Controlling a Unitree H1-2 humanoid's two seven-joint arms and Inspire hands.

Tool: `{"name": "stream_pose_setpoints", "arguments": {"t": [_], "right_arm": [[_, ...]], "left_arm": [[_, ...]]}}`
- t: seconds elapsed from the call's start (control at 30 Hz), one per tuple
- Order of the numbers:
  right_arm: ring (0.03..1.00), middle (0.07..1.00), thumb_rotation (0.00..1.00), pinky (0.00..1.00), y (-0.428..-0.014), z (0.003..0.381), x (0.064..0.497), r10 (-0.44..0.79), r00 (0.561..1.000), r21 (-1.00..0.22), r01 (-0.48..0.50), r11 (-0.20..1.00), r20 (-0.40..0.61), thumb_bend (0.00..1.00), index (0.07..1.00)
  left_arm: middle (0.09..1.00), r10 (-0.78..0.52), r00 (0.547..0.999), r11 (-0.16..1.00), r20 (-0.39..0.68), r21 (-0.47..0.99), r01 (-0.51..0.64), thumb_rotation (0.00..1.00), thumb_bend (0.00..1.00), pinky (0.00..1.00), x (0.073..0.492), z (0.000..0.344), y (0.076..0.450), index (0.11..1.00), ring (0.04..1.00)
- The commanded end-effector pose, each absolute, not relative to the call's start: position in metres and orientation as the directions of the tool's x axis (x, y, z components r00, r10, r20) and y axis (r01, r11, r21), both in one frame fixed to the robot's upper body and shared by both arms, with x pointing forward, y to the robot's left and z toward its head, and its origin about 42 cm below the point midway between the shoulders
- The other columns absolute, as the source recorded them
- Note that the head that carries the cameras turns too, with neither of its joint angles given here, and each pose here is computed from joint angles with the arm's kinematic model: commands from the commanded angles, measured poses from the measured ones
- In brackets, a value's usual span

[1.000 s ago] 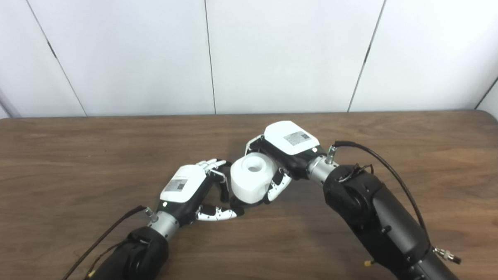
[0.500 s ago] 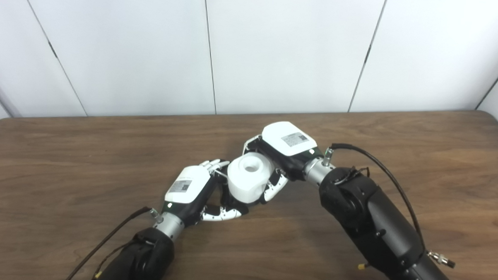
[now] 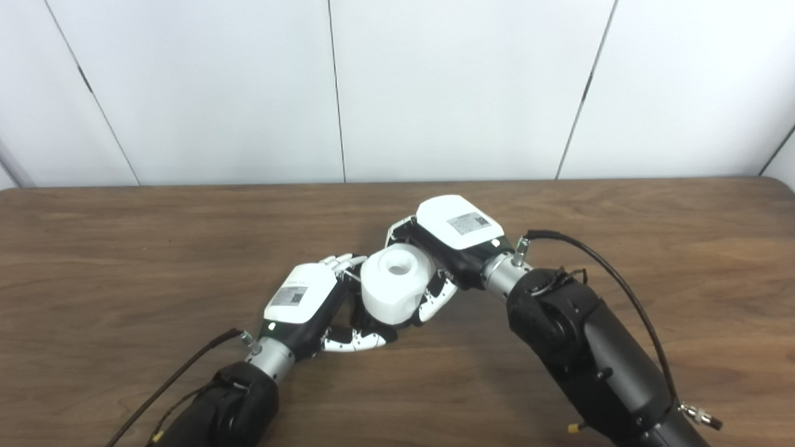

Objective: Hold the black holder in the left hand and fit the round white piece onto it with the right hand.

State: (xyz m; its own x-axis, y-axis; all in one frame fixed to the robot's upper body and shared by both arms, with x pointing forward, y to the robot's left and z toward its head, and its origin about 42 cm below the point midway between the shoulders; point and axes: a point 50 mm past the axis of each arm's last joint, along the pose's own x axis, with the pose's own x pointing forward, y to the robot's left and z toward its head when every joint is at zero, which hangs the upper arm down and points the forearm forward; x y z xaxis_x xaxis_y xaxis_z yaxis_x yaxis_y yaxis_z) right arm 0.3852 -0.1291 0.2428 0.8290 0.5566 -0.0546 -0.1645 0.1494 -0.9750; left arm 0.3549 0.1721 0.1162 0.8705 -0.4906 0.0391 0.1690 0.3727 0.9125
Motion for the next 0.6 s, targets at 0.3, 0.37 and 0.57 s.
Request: {"name": "stream_pose_setpoints", "arguments": {"t": [0.3, 0.37, 0.57], "right_arm": [[0.741, 0.908, 0.31, 0.55, -0.133, 0.267, 0.391, 0.558, 0.827, -0.977, -0.166, 0.130, -0.066, 1.00, 1.000], [0.750, 0.927, 0.32, 0.56, -0.135, 0.269, 0.392, 0.557, 0.828, -0.977, -0.164, 0.134, -0.063, 1.00, 1.000], [0.760, 0.927, 0.31, 0.57, -0.142, 0.273, 0.393, 0.558, 0.829, -0.975, -0.155, 0.161, -0.040, 1.00, 1.000]], "left_arm": [[0.874, -0.514, 0.845, 0.276, -0.146, 0.905, 0.324, 0.06, 0.52, 0.88, 0.337, 0.078, 0.174, 0.493, 0.906], [0.875, -0.513, 0.845, 0.272, -0.148, 0.906, 0.324, 0.06, 0.52, 0.88, 0.338, 0.078, 0.175, 0.493, 0.907], [0.873, -0.513, 0.846, 0.269, -0.147, 0.908, 0.322, 0.06, 0.52, 0.89, 0.337, 0.078, 0.177, 0.493, 0.907]]}}
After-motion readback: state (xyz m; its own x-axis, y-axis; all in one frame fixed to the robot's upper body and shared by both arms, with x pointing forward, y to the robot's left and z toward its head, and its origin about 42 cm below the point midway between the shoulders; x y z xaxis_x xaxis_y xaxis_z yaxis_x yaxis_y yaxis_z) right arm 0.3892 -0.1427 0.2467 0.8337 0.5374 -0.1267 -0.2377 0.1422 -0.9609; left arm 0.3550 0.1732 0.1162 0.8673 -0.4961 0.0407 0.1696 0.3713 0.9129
